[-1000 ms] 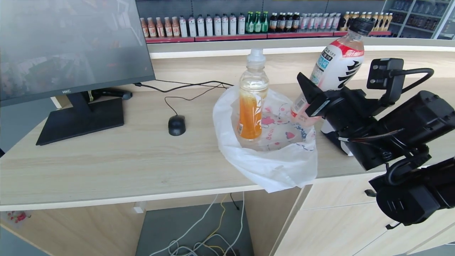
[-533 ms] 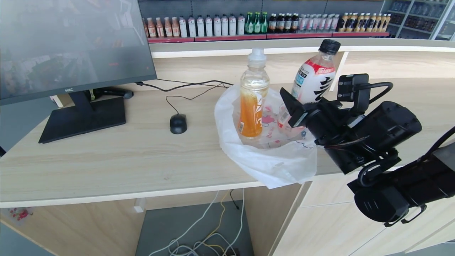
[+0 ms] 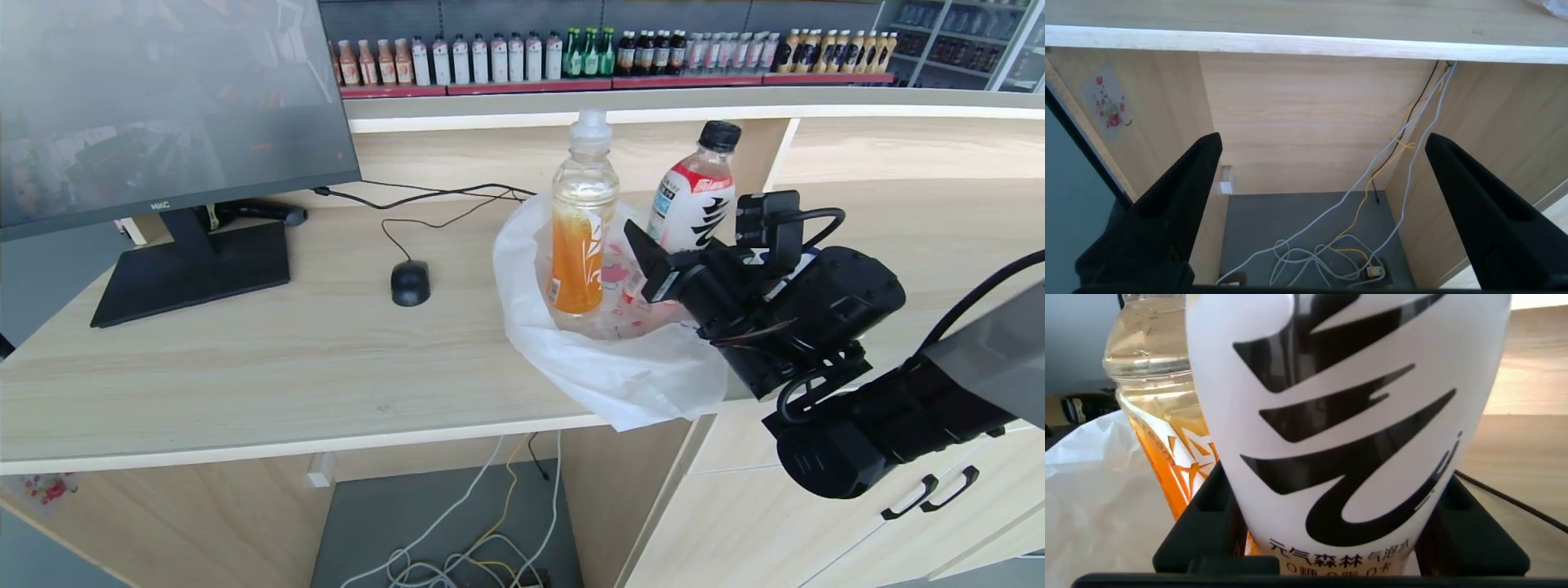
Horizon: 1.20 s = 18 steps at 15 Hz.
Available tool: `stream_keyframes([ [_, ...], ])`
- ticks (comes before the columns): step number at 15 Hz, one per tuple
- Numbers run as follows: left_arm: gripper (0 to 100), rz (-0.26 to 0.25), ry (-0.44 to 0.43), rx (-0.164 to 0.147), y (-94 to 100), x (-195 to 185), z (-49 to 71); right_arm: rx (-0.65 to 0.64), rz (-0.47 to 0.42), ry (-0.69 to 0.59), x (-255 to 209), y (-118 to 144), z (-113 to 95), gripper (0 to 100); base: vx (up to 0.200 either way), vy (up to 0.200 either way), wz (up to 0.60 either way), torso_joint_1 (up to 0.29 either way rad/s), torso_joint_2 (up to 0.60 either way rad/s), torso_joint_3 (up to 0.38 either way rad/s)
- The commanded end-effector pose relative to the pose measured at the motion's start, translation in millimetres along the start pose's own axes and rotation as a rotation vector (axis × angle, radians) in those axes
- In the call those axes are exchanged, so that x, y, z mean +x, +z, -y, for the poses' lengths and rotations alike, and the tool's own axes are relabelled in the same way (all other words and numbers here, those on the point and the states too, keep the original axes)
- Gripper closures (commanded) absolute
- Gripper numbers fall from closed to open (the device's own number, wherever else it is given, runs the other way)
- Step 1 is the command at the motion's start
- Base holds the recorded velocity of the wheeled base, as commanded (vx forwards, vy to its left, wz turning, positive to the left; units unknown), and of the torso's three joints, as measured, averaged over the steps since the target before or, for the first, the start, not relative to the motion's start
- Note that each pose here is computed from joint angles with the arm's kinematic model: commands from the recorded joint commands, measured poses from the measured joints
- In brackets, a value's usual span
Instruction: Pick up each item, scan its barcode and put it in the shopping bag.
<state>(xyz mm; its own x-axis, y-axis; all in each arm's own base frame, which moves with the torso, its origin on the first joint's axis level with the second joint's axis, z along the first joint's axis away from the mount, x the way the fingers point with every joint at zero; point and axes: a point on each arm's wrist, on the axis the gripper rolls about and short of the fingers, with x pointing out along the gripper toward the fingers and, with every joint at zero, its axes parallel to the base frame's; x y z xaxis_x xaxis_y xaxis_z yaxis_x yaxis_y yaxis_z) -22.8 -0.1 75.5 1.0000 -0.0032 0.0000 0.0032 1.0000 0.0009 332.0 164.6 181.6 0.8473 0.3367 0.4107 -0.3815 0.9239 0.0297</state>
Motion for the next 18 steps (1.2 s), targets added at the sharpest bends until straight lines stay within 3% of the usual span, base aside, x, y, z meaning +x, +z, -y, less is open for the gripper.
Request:
stream_keyframes([
  [1,0,0.002,0.0,0.001,0.1,0,0.0,-0.004,-0.029,-0.004,2,-15,1,100,0.0,0.0,0.0,0.0,0.0,0.0],
  [18,0,0.0,0.0,0.001,-0.1,0,0.0,-0.027,-0.079,0.005,4,-40,-1,100,0.0,0.0,0.0,0.0,0.0,0.0],
])
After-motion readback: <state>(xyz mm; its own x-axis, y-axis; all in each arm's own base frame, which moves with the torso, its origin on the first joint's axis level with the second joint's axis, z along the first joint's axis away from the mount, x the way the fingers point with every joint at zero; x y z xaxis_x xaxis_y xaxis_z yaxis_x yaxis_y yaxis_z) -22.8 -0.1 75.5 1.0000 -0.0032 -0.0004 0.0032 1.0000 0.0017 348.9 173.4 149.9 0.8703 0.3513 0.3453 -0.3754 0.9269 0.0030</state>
